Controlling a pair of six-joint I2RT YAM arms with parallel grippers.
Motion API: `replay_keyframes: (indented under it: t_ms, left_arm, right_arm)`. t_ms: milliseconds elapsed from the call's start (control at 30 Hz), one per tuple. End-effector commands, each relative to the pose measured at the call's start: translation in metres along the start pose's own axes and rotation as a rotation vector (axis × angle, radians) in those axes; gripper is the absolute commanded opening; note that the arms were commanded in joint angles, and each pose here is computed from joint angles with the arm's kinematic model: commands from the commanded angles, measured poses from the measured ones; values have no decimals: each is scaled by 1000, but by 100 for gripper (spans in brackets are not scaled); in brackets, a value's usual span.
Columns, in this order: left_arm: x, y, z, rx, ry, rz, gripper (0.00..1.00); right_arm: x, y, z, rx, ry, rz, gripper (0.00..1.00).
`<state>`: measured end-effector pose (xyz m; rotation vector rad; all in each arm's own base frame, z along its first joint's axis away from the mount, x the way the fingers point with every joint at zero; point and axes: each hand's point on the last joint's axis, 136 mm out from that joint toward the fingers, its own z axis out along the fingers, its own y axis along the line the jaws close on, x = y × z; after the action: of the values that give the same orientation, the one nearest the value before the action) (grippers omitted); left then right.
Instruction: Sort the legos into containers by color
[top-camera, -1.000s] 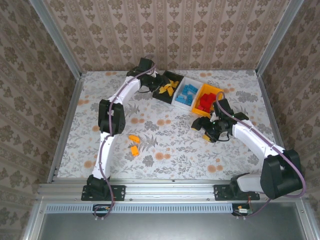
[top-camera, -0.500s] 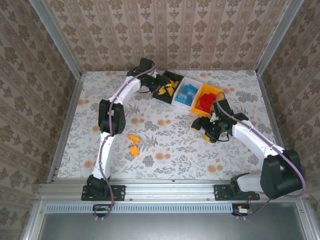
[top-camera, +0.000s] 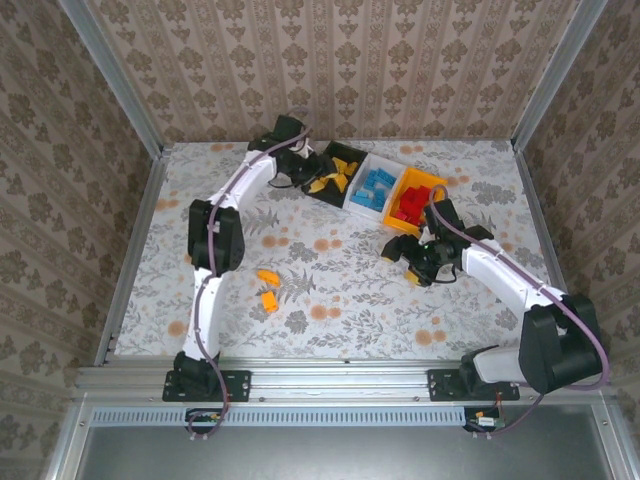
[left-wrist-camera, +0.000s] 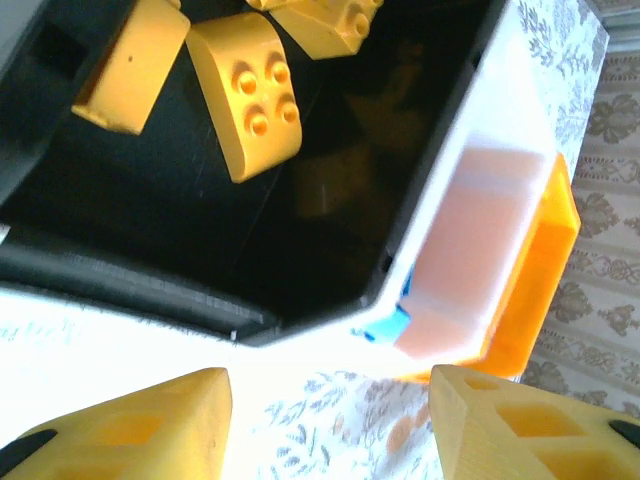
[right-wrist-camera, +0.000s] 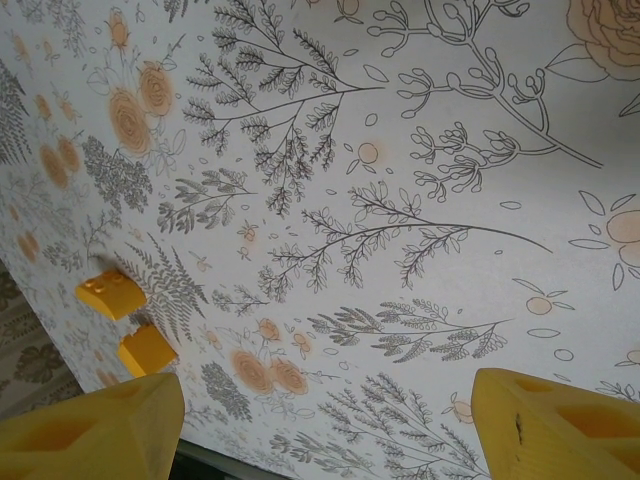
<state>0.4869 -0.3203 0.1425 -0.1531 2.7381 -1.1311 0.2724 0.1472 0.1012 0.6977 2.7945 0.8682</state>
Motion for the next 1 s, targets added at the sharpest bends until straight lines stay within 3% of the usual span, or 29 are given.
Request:
replay_keyframes:
  t_ms: [0,233,500,700,967]
  left_arm:
    - [14,-18,-43,-21,-28,128,57]
    - [53,24,-85,-153,-17,191,61]
    - [119,105,-122,-383,41,199,64]
    - [168,159,-128,-518,102,131,66]
    - [192,190,-123,-591,148,91,69]
  right_arm:
    - [0,6,3,-4,13,-5,77]
    - [0,13,12,10,42,-24,77]
    - [3,29,20,18,78,-81,77]
    - [12,43,36,74,126,-215,77]
    - [24,57,52,116,201,-309,78]
